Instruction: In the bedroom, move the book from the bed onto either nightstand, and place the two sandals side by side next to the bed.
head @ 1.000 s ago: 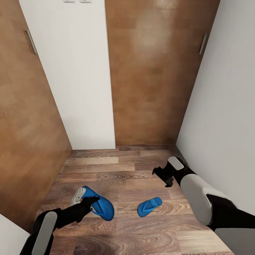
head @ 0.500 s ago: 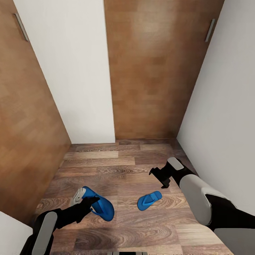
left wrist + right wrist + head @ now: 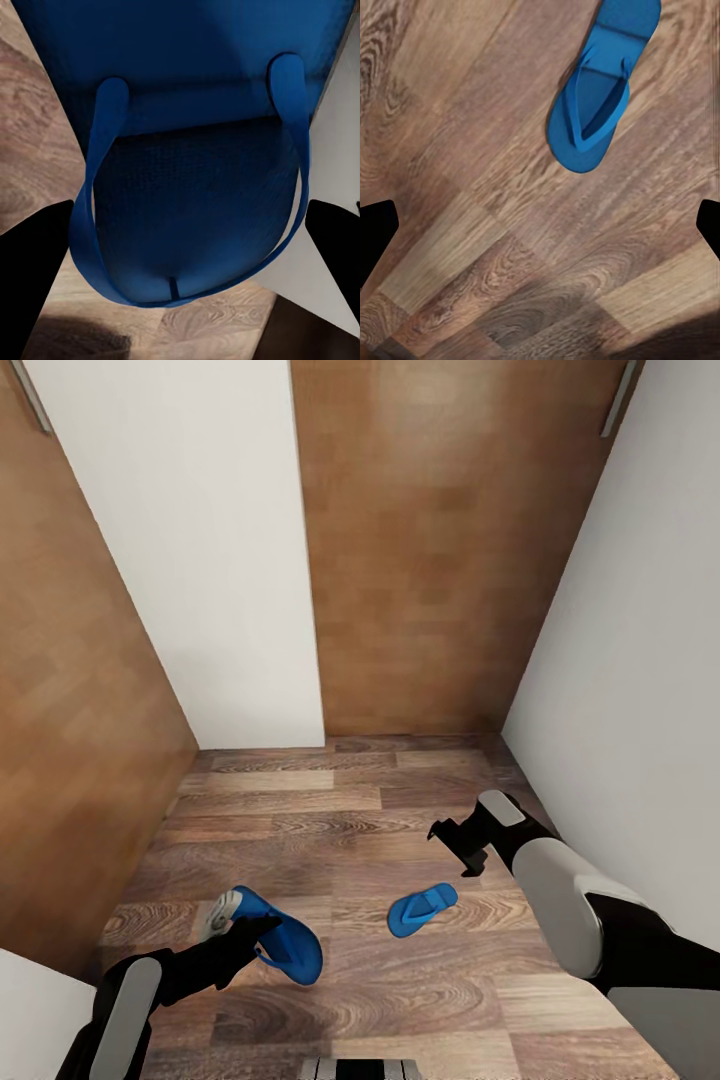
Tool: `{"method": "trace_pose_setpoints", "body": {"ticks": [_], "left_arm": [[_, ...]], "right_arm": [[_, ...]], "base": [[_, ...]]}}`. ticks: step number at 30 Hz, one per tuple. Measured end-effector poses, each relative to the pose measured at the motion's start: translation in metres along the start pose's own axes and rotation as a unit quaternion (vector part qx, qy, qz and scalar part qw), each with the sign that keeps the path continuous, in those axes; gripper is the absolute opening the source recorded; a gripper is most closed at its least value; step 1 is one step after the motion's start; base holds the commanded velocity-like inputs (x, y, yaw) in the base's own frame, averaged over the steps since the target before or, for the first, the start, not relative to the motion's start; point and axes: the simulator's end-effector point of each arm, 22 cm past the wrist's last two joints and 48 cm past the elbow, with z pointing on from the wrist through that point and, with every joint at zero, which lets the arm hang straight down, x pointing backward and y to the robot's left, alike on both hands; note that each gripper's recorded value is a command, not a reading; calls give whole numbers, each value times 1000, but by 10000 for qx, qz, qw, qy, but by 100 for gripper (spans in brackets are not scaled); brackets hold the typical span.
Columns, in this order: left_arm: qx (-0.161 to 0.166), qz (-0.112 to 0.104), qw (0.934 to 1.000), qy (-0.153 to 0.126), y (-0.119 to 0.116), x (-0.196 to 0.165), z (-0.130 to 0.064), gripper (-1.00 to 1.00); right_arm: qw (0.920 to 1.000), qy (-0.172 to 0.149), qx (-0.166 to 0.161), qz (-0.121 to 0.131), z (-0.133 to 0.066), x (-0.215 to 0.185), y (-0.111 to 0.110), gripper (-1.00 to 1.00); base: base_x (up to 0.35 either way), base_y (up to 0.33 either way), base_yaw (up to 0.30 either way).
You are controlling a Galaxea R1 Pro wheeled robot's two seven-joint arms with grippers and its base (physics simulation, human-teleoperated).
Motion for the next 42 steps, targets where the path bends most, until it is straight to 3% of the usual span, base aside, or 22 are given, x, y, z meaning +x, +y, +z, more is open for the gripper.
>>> {"method": "trace_pose_setpoints", "body": {"ticks": [25,42], "left_arm": [[-271,-258,9990,260,38,14,23,-100],[101,-815,9959,387,43,18,34,-100]], "right_arm": [[9990,270,347,15,49,9,-9,100],[9976,463,511,53,85,17,-18,100]], "base": [[0,0,0],[0,0,0]]}}
